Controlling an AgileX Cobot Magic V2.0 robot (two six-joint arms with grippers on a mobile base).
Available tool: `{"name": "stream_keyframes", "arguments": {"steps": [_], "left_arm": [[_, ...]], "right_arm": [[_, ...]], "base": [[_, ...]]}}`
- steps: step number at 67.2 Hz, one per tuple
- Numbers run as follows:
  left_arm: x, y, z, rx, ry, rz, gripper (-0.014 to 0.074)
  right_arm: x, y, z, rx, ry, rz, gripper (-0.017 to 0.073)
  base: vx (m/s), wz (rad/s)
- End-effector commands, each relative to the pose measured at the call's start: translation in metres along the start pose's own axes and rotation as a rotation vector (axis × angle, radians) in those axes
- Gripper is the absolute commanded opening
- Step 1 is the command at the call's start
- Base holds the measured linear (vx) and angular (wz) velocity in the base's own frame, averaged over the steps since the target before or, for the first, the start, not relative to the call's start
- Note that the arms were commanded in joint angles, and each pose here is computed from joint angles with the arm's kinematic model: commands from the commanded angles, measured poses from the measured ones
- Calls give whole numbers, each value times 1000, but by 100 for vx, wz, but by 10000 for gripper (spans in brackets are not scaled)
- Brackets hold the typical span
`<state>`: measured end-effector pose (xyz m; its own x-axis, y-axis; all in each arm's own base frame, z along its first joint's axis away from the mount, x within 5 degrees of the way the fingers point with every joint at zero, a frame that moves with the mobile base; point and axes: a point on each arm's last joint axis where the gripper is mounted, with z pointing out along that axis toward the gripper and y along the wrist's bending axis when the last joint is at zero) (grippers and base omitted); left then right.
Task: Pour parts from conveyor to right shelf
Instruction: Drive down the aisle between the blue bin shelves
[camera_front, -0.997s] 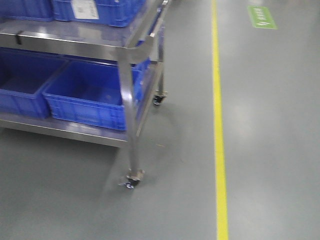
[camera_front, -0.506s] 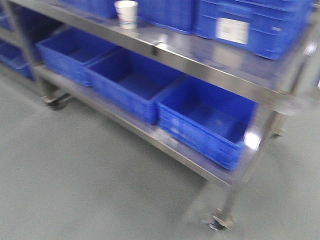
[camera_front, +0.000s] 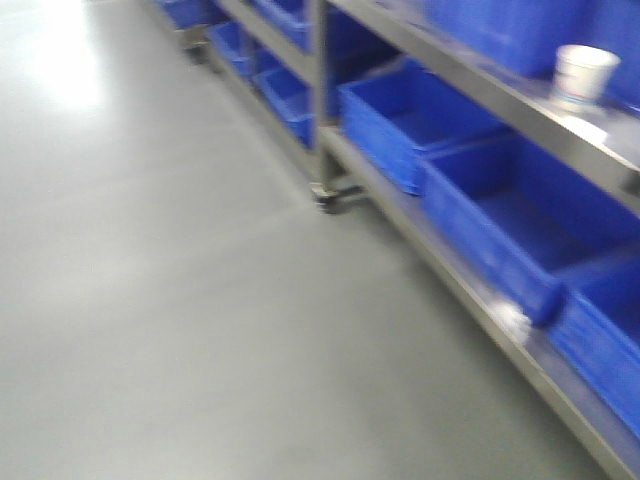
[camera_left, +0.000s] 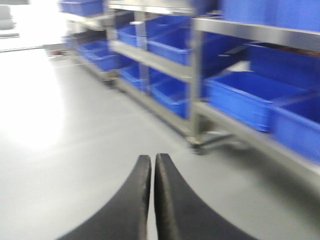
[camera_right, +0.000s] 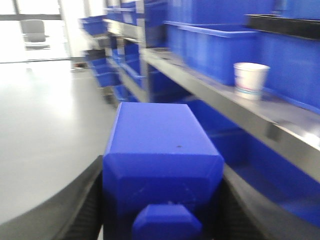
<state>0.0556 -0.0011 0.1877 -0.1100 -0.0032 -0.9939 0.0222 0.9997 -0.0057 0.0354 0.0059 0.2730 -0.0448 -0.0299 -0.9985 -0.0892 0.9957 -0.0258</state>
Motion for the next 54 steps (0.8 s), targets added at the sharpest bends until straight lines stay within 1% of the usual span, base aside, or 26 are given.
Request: {"name": "stream_keyframes", "arguments": {"steps": [1, 34, 43, 54], "left_arm": [[-13, -1, -2, 8, -94, -8, -6], [-13, -1, -2, 8, -94, -8, -6], [-13, -1, -2, 8, -94, -8, -6], [-13, -1, -2, 8, -94, -8, -6]], "right_arm": [[-14, -1, -1, 11, -87, -4, -5], [-14, -1, -1, 11, -87, -4, -5], [-14, -1, -1, 11, -87, -4, -5], [-14, -1, -1, 11, -87, -4, -5]], "base": [[17, 80], [12, 83], [7, 51], [10, 27]]}}
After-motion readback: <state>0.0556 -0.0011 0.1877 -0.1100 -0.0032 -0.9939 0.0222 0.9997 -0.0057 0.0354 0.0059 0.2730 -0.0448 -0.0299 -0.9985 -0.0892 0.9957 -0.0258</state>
